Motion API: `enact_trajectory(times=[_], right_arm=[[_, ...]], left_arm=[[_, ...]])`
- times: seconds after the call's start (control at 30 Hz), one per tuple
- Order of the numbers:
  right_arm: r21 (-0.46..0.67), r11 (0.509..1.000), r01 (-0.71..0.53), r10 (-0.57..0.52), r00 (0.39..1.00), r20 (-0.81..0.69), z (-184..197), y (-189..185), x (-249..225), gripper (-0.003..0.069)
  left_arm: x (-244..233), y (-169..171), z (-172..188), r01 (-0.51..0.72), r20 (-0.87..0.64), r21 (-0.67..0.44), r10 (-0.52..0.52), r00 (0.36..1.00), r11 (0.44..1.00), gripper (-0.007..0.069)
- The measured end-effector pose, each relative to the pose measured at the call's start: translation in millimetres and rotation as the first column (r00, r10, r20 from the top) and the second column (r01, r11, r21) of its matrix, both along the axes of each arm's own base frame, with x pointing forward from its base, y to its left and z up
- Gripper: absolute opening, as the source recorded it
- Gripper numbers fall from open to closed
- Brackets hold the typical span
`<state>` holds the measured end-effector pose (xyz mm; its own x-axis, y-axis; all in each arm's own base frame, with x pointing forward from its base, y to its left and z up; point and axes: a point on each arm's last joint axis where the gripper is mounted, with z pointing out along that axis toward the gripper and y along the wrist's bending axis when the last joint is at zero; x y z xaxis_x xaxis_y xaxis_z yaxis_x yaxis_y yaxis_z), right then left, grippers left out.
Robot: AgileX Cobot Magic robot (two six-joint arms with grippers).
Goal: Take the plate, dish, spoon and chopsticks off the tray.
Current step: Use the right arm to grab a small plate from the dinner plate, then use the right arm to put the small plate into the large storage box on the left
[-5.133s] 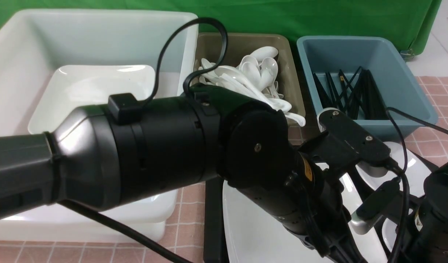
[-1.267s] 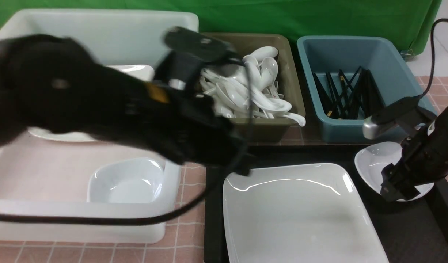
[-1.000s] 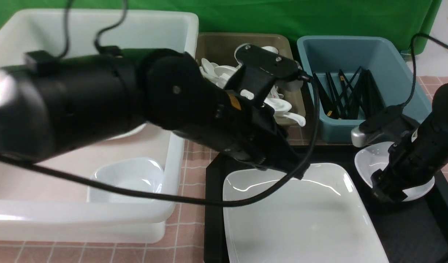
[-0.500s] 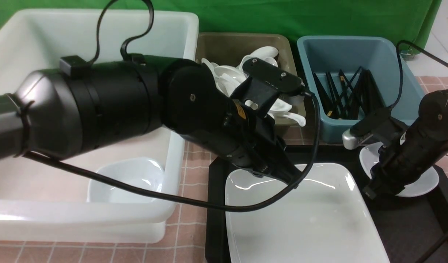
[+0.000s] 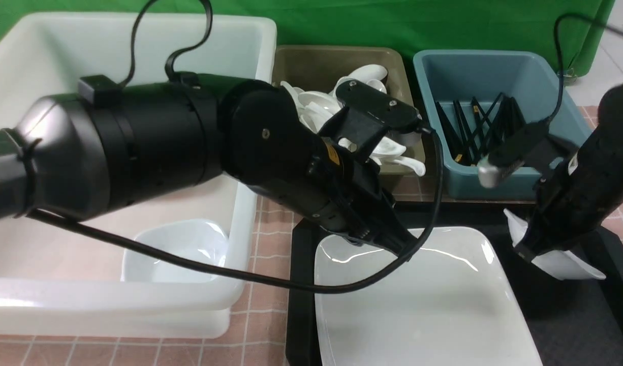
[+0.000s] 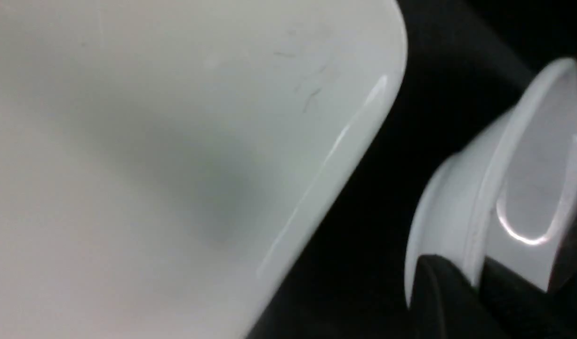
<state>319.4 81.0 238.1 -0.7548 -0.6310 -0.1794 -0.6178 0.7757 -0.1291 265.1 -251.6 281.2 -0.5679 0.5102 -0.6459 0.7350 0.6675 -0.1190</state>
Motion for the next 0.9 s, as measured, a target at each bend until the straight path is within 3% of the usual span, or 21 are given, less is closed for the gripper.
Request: enact_trajectory(times=[0.1, 0.23, 0.3, 0.33, 0.4, 0.5, 0.6, 0.73, 0.9], right_arm=[[0.042, 0.999, 0.011, -0.013, 0.998, 0.06, 34.3, 10.0, -8.3, 0.0077], [0.187, 0.982, -0.034, -0.005, 0.979, 0.202, 95.2, 32.0, -18.1, 0.0077], [0.302, 0.941, -0.151, 0.063, 0.958, 0.281, 130.1, 62.2, -27.6, 0.0077], [0.302, 0.94, -0.161, 0.072, 0.955, 0.287, 131.7, 64.3, -27.9, 0.0077], [0.376, 0.876, -0.302, 0.168, 0.922, 0.349, 152.6, 104.0, -36.7, 0.0077], [0.412, 0.814, -0.409, 0.247, 0.886, 0.392, 158.9, 148.5, -42.5, 0.0077], [0.428, 0.749, -0.506, 0.331, 0.845, 0.42, 149.7, 206.4, -46.1, 0.0077], [0.426, 0.708, -0.563, 0.413, 0.82, 0.398, 117.6, 263.6, -46.2, 0.0077], [0.409, 0.69, -0.597, 0.453, 0.797, 0.399, 83.5, 298.2, -37.2, 0.0079]], left_arm=[[4.9, 15.3, 13.5, -0.054, 0.016, -0.027, 0.054, 0.998, 0.998, 0.0], [9.8, 55.7, 42.8, -0.144, 0.046, -0.052, 0.147, 0.988, 0.988, 0.0], [10.4, 95.2, 62.2, -0.227, 0.057, -0.039, 0.229, 0.972, 0.973, 0.0], [10.3, 98.3, 63.6, -0.234, 0.058, -0.038, 0.235, 0.97, 0.972, 0.0], [5.4, 140.2, 82.2, -0.332, 0.071, -0.029, 0.333, 0.94, 0.943, 0.0], [1.3, 182.1, 93.9, -0.452, 0.08, -0.015, 0.452, 0.888, 0.892, 0.0], [-6.7, 230.0, 97.7, -0.6, 0.066, -0.006, 0.6, 0.798, 0.8, 0.0], [-18.0, 265.0, 89.3, -0.705, 0.038, 0.015, 0.705, 0.709, 0.709, 0.0], [-27.8, 277.6, 75.8, -0.743, 0.004, 0.037, 0.743, 0.669, 0.669, 0.0]])
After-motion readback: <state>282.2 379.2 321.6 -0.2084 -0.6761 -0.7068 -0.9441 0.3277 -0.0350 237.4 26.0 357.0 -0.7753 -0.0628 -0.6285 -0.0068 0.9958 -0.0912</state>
